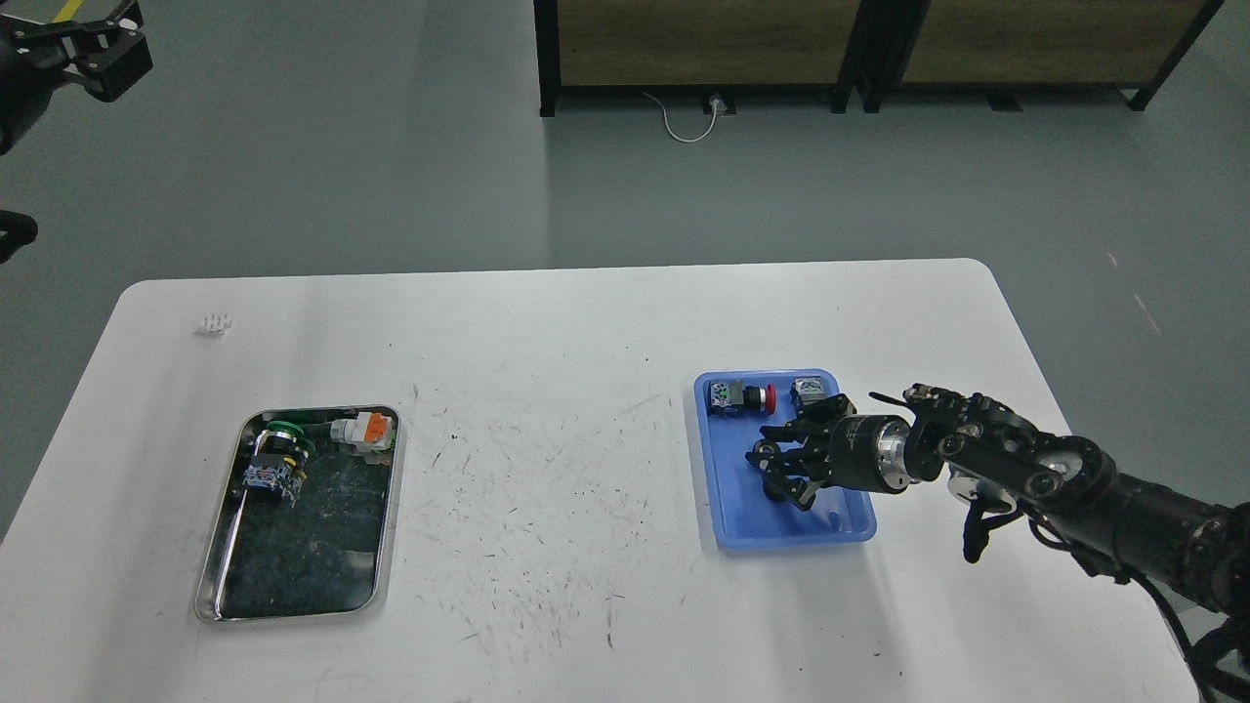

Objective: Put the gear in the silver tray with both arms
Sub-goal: 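Close the right gripper around the black gear, then carry the gear toward the silver tray and lower it onto the table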

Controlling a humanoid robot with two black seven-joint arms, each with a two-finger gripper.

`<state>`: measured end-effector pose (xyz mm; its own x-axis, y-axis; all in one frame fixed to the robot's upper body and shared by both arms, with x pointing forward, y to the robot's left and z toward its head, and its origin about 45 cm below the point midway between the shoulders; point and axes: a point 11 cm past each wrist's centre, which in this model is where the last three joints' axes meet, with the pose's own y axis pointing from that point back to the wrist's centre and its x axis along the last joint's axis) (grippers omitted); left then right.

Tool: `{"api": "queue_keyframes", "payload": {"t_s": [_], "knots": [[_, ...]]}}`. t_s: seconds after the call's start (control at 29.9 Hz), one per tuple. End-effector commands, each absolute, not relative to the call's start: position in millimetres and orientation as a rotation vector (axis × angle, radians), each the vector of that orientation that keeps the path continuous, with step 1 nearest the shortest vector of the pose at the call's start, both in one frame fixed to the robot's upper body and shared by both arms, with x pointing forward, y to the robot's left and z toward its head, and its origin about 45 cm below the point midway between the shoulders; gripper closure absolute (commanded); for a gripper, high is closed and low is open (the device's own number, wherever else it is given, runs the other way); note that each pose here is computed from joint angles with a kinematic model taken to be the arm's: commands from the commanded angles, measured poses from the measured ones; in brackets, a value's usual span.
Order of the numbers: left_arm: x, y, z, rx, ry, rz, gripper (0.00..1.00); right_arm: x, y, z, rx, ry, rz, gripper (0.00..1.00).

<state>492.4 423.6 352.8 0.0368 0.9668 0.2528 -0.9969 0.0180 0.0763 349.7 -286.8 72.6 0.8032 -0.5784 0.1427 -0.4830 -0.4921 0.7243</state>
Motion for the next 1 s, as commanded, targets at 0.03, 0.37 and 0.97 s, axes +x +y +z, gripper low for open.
{"api": "queue_keyframes", "payload": {"t_s": [0.03, 0.37, 0.97], "knots": [[493, 422, 352, 0.271, -0.150, 1.527, 0.01, 366, -284, 103, 2.232, -0.783, -0.093, 0.74], [494, 418, 349, 0.286, -0.153, 1.516, 0.01, 376, -194, 108, 2.318, -0.568, 0.016, 0.73], [493, 418, 343, 0.317, -0.159, 1.518, 0.01, 338, -72, 78, 2.351, -0.244, 0.099, 0.72]]}}
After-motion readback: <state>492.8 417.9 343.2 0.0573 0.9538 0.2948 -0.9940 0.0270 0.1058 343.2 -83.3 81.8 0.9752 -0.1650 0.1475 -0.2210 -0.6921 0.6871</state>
